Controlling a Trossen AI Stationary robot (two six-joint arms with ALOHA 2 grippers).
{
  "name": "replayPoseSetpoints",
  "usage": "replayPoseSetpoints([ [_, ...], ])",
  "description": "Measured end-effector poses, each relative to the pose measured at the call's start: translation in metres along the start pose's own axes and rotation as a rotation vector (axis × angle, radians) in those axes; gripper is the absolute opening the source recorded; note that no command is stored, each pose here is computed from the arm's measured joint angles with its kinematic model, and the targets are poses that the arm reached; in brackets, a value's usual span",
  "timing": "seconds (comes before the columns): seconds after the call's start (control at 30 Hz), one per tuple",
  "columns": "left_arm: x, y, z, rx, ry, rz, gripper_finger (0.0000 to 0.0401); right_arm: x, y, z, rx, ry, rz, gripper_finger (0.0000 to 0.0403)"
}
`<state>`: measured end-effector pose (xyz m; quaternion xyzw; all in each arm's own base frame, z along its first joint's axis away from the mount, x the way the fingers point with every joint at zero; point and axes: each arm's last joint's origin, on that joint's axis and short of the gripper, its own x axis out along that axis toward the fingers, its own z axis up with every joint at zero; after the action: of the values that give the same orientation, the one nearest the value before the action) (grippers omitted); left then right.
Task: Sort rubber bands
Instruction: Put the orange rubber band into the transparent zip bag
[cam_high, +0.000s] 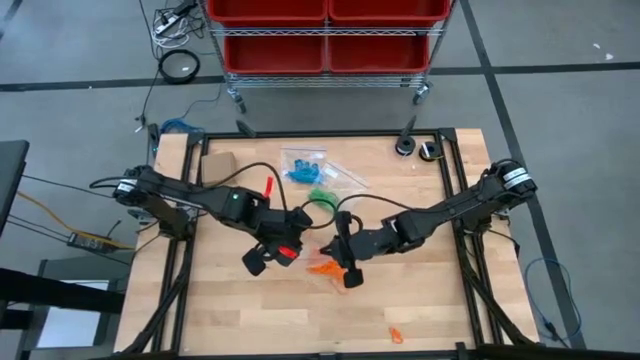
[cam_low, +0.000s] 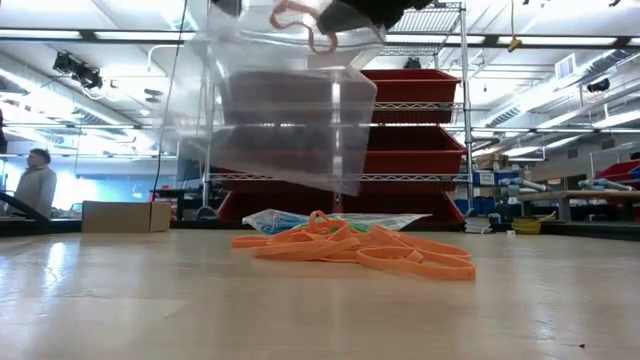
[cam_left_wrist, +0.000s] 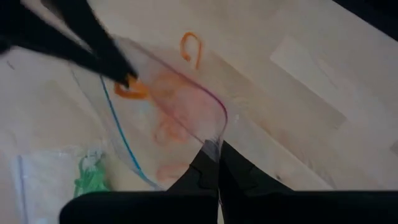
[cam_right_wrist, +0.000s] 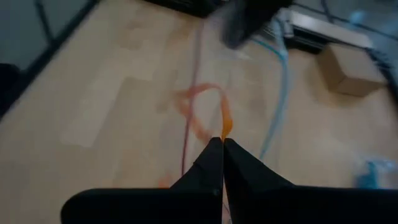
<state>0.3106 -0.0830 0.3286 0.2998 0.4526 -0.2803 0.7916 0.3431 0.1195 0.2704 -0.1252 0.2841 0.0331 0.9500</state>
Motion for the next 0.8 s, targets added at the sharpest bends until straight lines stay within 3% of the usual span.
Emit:
replayPoseSetpoints([
  [0.17, 0.017, 0.0, 0.0, 0.013, 0.039, -0.052, 0.0, 0.0, 0.001, -0.001, 0.013, 0.005, 0.029, 0.0014],
  [0.37, 0.033, -0.001, -0.004, 0.015, 0.133, -0.112, 0.0, 0.0, 0.001, -0.004, 0.035, 0.037, 0.036, 0.0071],
  [0.6, 0.024, -0.003, -0.001, 0.02, 0.156, -0.122, 0.0, -0.002, 0.003, -0.002, 0.035, 0.023, 0.011, 0.0134],
  [0.8, 0.009, 0.001, 0.009, 0.028, 0.102, -0.087, 0.0, -0.002, 0.003, -0.002, 0.012, 0.021, 0.016, 0.0155],
])
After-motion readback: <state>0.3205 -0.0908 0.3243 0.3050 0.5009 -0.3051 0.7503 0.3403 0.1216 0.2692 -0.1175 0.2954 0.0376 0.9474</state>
